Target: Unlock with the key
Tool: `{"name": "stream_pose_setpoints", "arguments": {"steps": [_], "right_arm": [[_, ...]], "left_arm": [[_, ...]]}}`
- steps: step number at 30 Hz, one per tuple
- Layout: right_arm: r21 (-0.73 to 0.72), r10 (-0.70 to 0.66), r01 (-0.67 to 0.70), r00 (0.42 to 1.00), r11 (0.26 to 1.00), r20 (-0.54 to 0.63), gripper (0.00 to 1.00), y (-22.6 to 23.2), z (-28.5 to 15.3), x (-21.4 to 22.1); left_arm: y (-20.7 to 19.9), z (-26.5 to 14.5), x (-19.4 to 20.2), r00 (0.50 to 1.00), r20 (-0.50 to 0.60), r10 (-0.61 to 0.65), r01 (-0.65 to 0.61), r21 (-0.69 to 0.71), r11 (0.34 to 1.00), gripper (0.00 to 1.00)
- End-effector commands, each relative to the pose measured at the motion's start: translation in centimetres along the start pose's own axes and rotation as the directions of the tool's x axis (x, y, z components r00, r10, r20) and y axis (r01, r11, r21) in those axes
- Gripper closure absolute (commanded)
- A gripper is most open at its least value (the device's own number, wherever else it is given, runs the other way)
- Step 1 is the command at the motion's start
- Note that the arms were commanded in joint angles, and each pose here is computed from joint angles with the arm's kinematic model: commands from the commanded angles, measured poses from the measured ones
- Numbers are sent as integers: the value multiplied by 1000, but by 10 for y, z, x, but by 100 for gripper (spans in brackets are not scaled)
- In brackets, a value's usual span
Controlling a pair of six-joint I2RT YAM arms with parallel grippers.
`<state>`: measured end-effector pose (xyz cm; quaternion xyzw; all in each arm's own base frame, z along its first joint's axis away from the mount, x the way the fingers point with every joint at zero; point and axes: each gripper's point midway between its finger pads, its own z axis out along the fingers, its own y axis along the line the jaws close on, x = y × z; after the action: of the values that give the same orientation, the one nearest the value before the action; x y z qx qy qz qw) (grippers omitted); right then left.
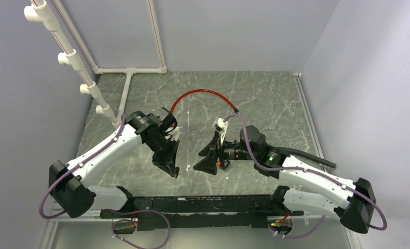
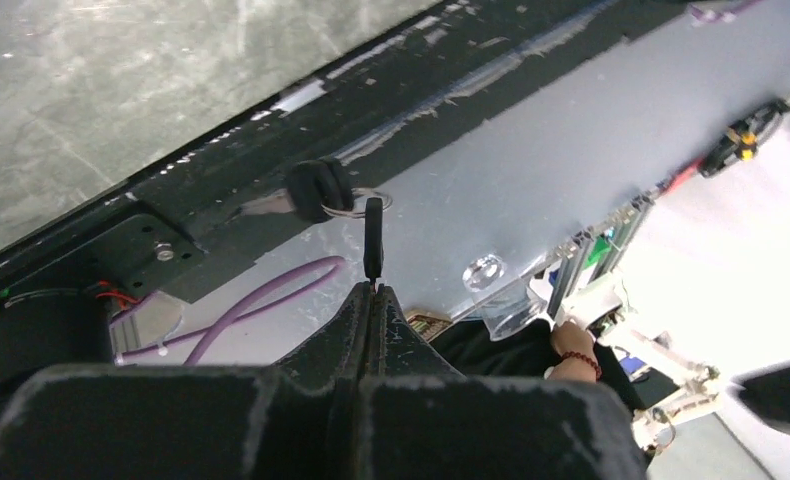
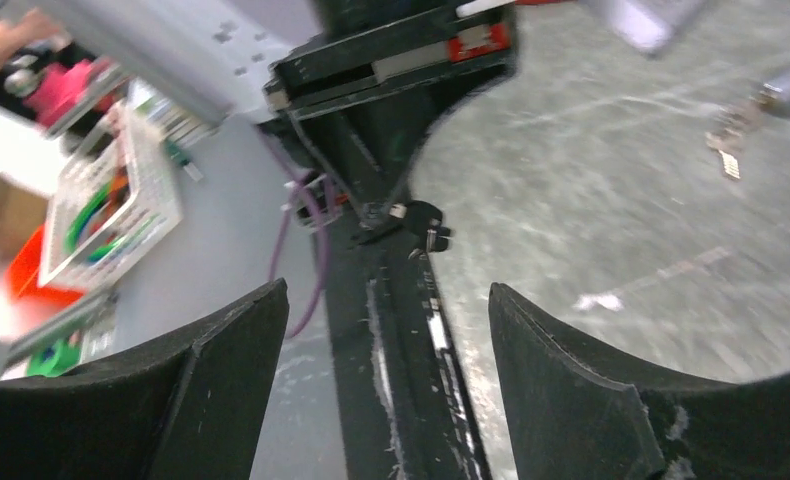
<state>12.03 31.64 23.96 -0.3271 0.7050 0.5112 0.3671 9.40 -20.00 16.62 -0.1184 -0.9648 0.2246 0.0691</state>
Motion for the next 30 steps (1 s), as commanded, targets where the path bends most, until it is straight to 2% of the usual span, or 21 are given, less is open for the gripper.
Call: {"name": "stream_pose_setpoints", "arguments": {"steps": [1, 6, 14, 21, 30], "right_arm": [[-380, -152, 161, 987, 911, 56, 25, 60, 2, -13], [-491, -179, 187, 982, 851, 65, 27, 77, -2, -11], [-517, -149, 145, 988, 844, 35, 30, 76, 5, -5], [-500, -127, 111, 992, 859, 1, 31, 67, 15, 1], [-553, -129, 102, 992, 827, -9, 62, 77, 8, 3]], "left_arm": [[-36, -30, 15, 987, 40, 153, -157, 185, 970, 100], [-62, -48, 22, 960, 89, 266, -281, 332, 901, 100], [-88, -64, 29, 914, 183, 361, -405, 426, 809, 100], [-96, -67, 37, 892, 202, 405, -452, 450, 771, 100], [-96, -62, 40, 881, 199, 429, -472, 434, 768, 100]]}}
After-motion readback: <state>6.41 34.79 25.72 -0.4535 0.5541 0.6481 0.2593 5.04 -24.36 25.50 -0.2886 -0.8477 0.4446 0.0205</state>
